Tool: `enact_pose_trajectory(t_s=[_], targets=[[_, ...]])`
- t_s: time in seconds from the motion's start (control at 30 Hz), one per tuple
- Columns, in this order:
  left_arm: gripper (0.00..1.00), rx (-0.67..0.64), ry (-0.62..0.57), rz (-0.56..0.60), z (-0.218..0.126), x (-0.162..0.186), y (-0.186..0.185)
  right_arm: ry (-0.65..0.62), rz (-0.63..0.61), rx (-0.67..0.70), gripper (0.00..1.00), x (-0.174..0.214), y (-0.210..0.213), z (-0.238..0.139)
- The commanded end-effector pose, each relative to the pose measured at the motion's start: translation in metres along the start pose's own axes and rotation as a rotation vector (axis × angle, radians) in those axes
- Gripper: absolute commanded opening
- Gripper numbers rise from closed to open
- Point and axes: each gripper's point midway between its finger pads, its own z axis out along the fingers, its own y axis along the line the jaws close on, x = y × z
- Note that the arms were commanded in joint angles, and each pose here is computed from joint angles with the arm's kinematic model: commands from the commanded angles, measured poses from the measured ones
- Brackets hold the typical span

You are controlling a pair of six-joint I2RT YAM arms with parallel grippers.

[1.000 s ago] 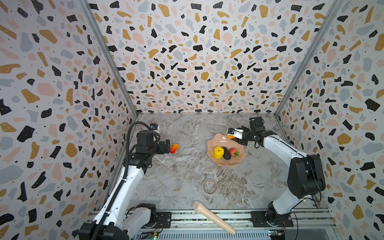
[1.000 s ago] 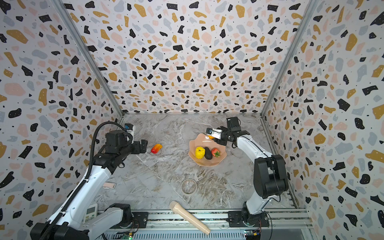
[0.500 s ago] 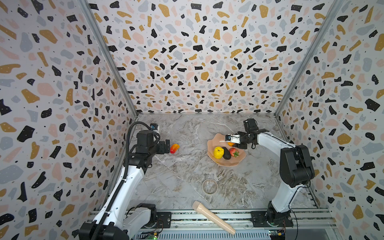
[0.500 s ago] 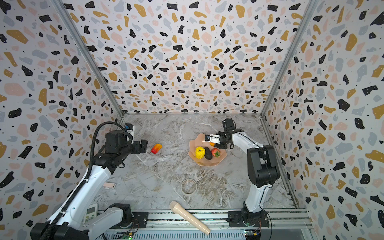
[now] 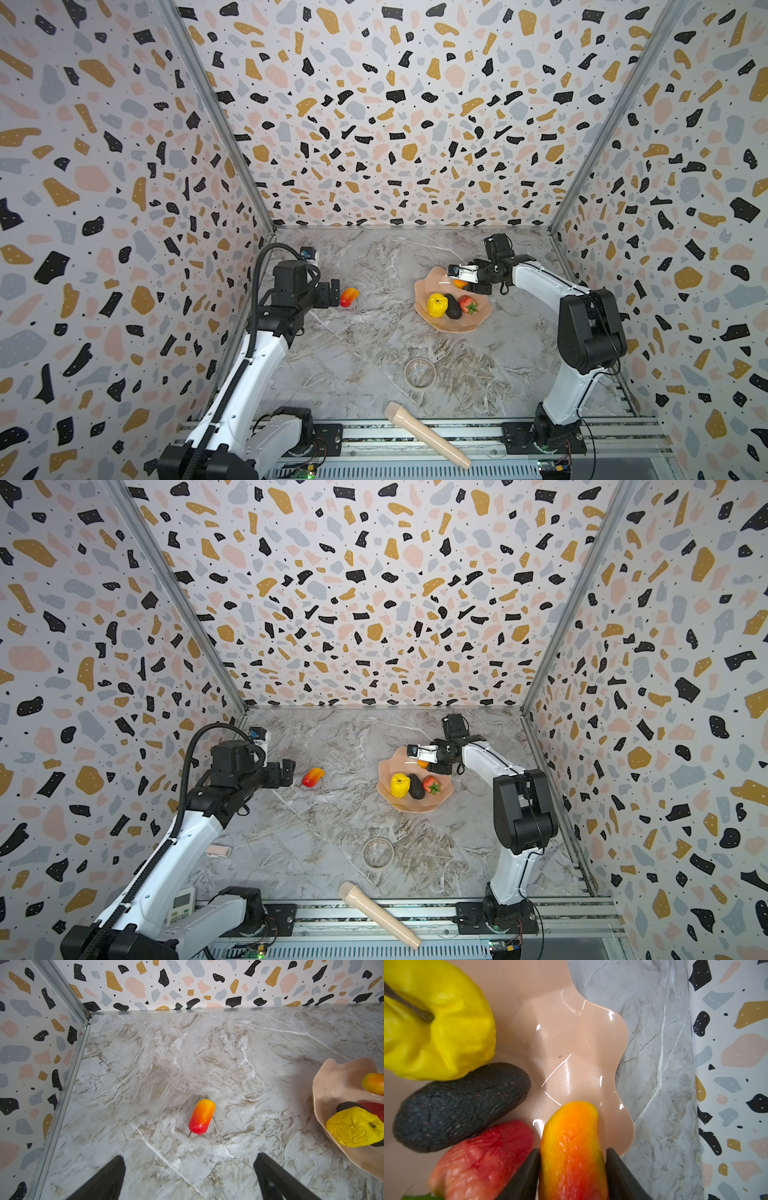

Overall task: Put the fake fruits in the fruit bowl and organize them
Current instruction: 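Move the right gripper to the other mango near the left gripper and grasp it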

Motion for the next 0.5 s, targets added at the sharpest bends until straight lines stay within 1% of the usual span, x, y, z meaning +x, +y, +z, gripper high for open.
enact_pose_trajectory(t_s=[0.0,0.1,0.2,0.33,0.37,0.4,0.43,0.47], targets=[[1.00,-0.006,-0.028,0.015,-0.001,-0.006,0.002,-0.003,0.003,0.024,0.56,-0.010,-0.009,-0.016],[1.00,-0.005,-0.027,0.014,-0.002,-0.005,0.002,-0.001,0.004,0.026,0.60,-0.010,-0.008,-0.019],[0.99,-0.005,-0.028,0.014,-0.002,-0.006,0.002,-0.003,0.007,0.019,0.62,-0.012,-0.006,-0.023],[1.00,-0.005,-0.027,0.014,-0.001,-0.006,0.002,0.001,0.001,0.051,0.65,-0.018,-0.012,-0.034],[1.00,-0.005,-0.027,0.014,-0.001,-0.005,0.002,0.004,-0.003,0.066,0.70,-0.021,-0.014,-0.039],[1.00,-0.005,-0.026,0.014,-0.001,-0.005,0.002,0.005,-0.011,0.079,0.94,-0.025,-0.016,-0.044],[1.00,-0.005,-0.025,0.014,-0.001,-0.005,0.002,0.003,-0.022,0.097,0.99,-0.031,-0.018,-0.050],[1.00,-0.005,-0.028,0.015,-0.001,-0.006,0.002,-0.001,-0.034,0.121,0.99,-0.039,-0.021,-0.058]])
